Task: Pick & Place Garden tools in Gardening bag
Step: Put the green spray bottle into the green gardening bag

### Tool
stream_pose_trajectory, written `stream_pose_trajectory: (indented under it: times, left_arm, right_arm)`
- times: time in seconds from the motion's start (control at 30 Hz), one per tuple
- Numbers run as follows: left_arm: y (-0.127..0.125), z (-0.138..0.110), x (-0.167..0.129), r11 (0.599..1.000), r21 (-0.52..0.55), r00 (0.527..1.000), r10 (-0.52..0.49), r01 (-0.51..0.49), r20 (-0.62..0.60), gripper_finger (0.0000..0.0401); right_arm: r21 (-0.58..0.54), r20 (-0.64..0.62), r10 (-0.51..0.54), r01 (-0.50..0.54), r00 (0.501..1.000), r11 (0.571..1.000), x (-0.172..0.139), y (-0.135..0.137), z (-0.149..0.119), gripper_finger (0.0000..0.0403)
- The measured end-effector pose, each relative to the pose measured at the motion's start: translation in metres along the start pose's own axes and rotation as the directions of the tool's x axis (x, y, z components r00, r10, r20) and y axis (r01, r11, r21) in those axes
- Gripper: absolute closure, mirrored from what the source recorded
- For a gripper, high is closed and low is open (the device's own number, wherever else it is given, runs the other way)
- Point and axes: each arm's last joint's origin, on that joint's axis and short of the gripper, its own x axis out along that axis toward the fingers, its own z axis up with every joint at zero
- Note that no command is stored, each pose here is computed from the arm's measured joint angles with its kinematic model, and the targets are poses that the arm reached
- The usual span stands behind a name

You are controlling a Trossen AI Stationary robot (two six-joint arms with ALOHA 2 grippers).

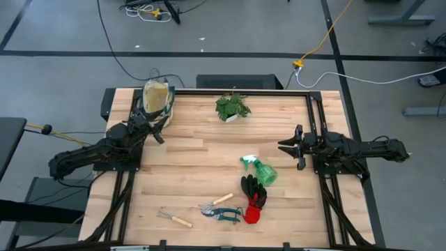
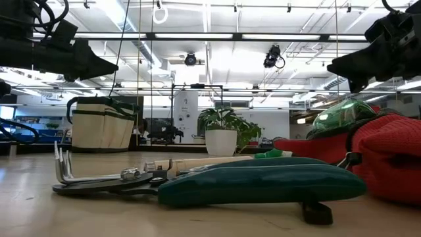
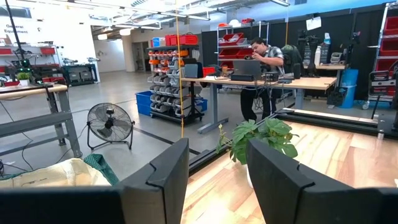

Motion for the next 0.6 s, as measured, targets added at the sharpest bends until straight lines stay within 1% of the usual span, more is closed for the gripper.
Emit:
stream_pose_trajectory:
  times: [0.07,0.13,0.2,0.23,0.33,0.43,0.5,0.6]
  left_arm:
    - [0.0,0.0,0.0,1.0,-0.006,1.0,-0.003,0.003,0.0,0.0234]
    - [-0.001,0.0,0.0,0.999,-0.038,1.0,-0.02,0.02,0.001,0.0234]
    - [-0.001,0.0,0.0,0.997,-0.068,0.999,-0.032,0.033,0.002,0.0234]
    - [-0.001,0.0,0.0,0.996,-0.077,0.999,-0.034,0.034,0.002,0.0234]
    - [-0.001,0.0,0.0,0.996,-0.077,0.999,-0.034,0.034,0.002,0.0234]
    - [-0.001,0.0,0.0,0.996,-0.078,0.999,-0.034,0.034,0.002,0.0234]
    - [-0.001,0.0,0.0,0.996,-0.078,0.999,-0.035,0.035,0.002,0.0234]
    - [-0.001,0.0,0.0,0.996,-0.078,0.999,-0.034,0.034,0.002,0.0234]
  right_arm:
    - [0.004,0.052,-0.027,0.026,0.998,1.0,0.0,0.0,0.005,0.0307]
    - [0.028,0.13,-0.061,0.058,0.99,0.998,-0.001,-0.001,0.012,0.0307]
    - [0.124,0.206,-0.059,0.033,0.977,0.992,-0.002,0.0,0.019,0.0307]
    - [0.147,0.242,-0.066,0.03,0.968,0.989,-0.003,0.0,0.023,0.0307]
    - [0.164,0.323,-0.097,0.046,0.941,0.985,-0.005,-0.001,0.031,0.0307]
    - [0.184,0.399,-0.072,-0.002,0.914,0.983,-0.008,0.001,0.039,0.0307]
    - [0.176,0.406,-0.052,-0.022,0.912,0.984,-0.008,0.002,0.047,0.0307]
    - [0.172,0.36,-0.055,-0.008,0.931,0.985,-0.004,0.005,0.066,0.0307]
